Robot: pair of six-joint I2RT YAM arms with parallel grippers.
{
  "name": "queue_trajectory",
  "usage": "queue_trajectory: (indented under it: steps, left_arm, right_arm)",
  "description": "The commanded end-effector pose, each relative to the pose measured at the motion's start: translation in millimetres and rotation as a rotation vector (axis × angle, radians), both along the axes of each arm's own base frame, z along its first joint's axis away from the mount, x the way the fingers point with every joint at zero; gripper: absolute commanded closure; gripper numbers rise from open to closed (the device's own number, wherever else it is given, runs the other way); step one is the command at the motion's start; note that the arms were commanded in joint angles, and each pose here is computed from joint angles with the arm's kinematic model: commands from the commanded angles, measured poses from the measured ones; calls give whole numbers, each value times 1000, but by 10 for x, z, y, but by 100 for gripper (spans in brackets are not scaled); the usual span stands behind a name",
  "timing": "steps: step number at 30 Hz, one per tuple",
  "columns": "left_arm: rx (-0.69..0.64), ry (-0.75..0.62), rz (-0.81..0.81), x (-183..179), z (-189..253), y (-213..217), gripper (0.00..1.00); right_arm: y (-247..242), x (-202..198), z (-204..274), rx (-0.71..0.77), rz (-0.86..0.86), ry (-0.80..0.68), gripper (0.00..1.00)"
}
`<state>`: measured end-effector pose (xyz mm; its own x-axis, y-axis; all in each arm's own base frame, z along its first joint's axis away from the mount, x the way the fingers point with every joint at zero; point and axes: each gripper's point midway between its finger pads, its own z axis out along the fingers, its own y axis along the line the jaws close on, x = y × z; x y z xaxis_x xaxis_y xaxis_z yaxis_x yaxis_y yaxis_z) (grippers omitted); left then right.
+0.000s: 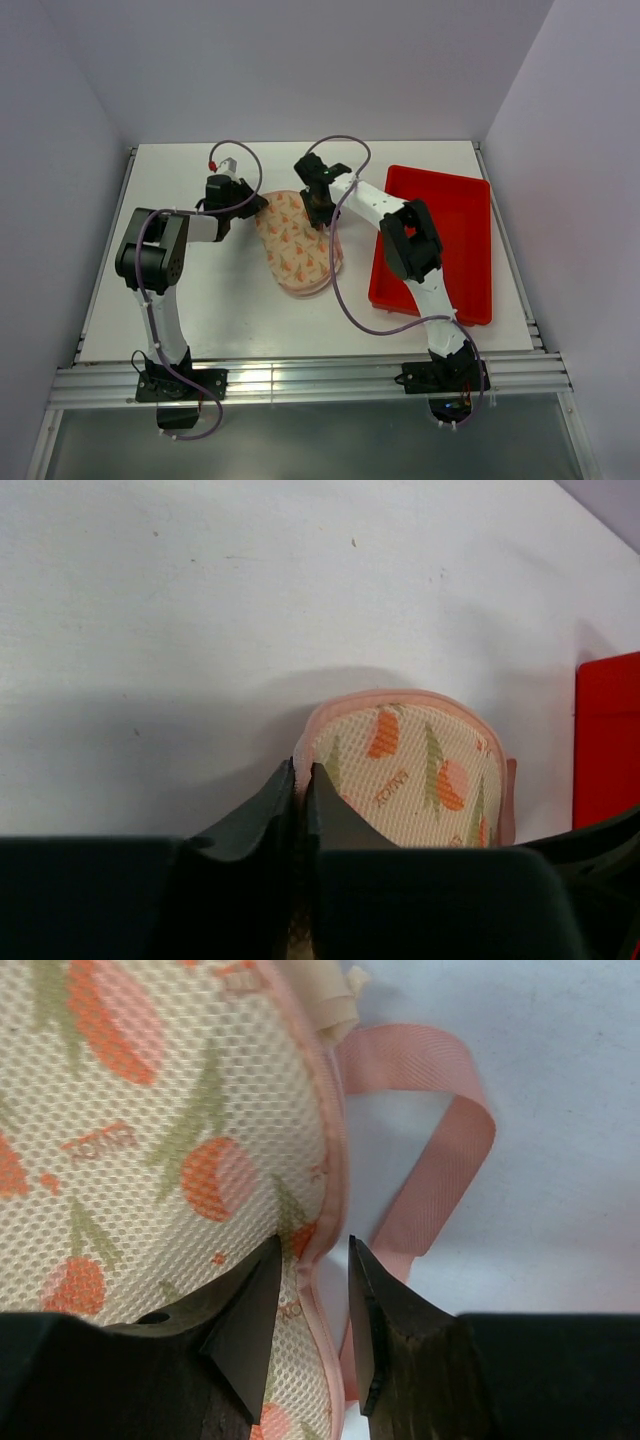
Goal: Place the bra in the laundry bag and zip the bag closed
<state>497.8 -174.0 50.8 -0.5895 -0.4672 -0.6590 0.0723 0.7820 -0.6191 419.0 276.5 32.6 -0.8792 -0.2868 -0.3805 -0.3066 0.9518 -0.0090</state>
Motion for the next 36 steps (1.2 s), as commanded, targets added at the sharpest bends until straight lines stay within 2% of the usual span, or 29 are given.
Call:
queue_trajectory:
  steps: [1,3,8,9,13,15,16,17,18,19,20,22,24,25,26,29,34,36]
  left_arm:
    - [-32,-34,-29,-24,201,-51,91]
    - [-34,-22,0,-102,209,1,100]
    - [-87,41,165,-349,189,206,100]
    - [-93,61,256,-446,191,333,100]
    - [-72,148,462,-921,92,595,100]
    - [-72,172,480,-1284,122,491,100]
    - [-41,158,538,-1389,132,533,100]
    - [-18,169,554,-1599,147,545,100]
    - [-38,171,539,-1764,169,355,100]
    - [-38,164,569,-1841,183,360,100]
    - [-25,202,559,-2014,122,327,100]
    - [-59,257,584,-2155,48,294,100]
    - [-72,303,632,-2298,-58,348,100]
    - [-90,309,639,-2324,-76,357,100]
    - [-107,306,650,-2375,-102,405,100]
    - [-181,270,695,-2295,9,510,100]
    - [-152,285,833,-2119,79,855,100]
    - [-220,281,916,-2033,129,990,100]
  right_arm:
    - [-35,112,103,-38,-37,-49,59]
    - [-62,143,242,-29,-82,-81,54]
    - [-112,247,774,11,-187,-186,50]
    - [-95,283,1009,43,-202,-226,49]
    - [-31,191,1413,137,-216,-243,45]
    - [-23,67,1561,188,-222,-247,45]
    - [27,30,1608,226,-223,-253,44]
    - [-14,-127,1624,250,-218,-236,44]
    - [28,-232,1663,297,-207,-226,44]
    - [125,-283,1718,359,-200,-245,44]
    - [50,-522,1647,374,-193,-219,43]
    - [168,-722,1666,483,-197,-208,43]
    - [129,-1102,1535,539,-187,-162,43]
    - [209,-1180,1550,607,-200,-159,43]
    - [190,-1437,1432,616,-182,-133,42]
    - [243,-1685,1342,662,-178,-101,41]
    - [293,-1708,1355,643,-179,-105,41]
    - [379,-1740,1351,651,-177,-94,41]
